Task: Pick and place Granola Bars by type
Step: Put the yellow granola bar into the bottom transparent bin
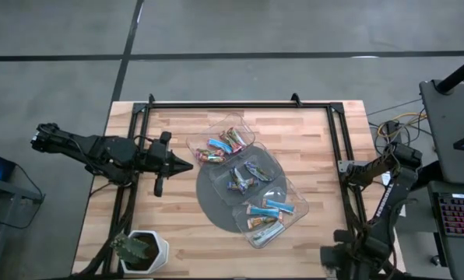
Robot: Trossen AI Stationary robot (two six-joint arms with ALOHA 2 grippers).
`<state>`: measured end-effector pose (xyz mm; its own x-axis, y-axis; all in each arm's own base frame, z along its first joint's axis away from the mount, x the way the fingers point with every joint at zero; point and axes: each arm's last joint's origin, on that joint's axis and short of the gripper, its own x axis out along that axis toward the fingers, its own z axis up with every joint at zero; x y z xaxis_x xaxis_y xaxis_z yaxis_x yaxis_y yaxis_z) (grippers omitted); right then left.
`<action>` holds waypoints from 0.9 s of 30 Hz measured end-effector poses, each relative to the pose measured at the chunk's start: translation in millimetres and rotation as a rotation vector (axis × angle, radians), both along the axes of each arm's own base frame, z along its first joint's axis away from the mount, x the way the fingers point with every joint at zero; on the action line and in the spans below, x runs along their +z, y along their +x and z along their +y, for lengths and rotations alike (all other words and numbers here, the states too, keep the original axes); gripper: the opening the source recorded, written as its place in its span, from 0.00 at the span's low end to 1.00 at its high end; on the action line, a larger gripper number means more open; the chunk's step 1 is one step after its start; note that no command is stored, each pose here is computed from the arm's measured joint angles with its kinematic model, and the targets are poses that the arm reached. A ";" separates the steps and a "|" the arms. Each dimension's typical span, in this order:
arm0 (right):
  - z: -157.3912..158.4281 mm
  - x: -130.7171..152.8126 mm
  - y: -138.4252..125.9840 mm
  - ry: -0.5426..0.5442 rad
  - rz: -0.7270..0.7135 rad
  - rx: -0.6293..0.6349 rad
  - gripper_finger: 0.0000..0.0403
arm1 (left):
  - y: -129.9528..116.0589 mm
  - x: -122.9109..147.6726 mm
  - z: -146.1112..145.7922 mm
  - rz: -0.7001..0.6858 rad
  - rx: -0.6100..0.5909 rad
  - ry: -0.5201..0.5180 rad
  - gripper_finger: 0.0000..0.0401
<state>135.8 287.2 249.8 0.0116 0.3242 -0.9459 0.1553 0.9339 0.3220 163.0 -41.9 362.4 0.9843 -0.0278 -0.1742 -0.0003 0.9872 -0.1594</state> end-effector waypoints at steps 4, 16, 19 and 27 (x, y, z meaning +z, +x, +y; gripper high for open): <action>-6.4 -1.5 5.9 -0.026 0.100 -0.277 0.36 | 0.0 0.0 0.0 0.000 0.001 -0.005 0.00; -13.4 -12.0 13.7 -0.046 0.328 -0.986 0.33 | 0.0 0.1 1.4 -0.002 0.047 0.000 0.00; -14.3 -16.5 18.7 -0.059 0.327 -1.004 0.33 | -0.1 0.1 1.4 -0.003 0.049 0.005 0.00; -11.3 -17.3 35.3 0.035 0.230 -1.025 0.32 | -0.3 0.2 1.5 -0.004 0.048 0.008 0.00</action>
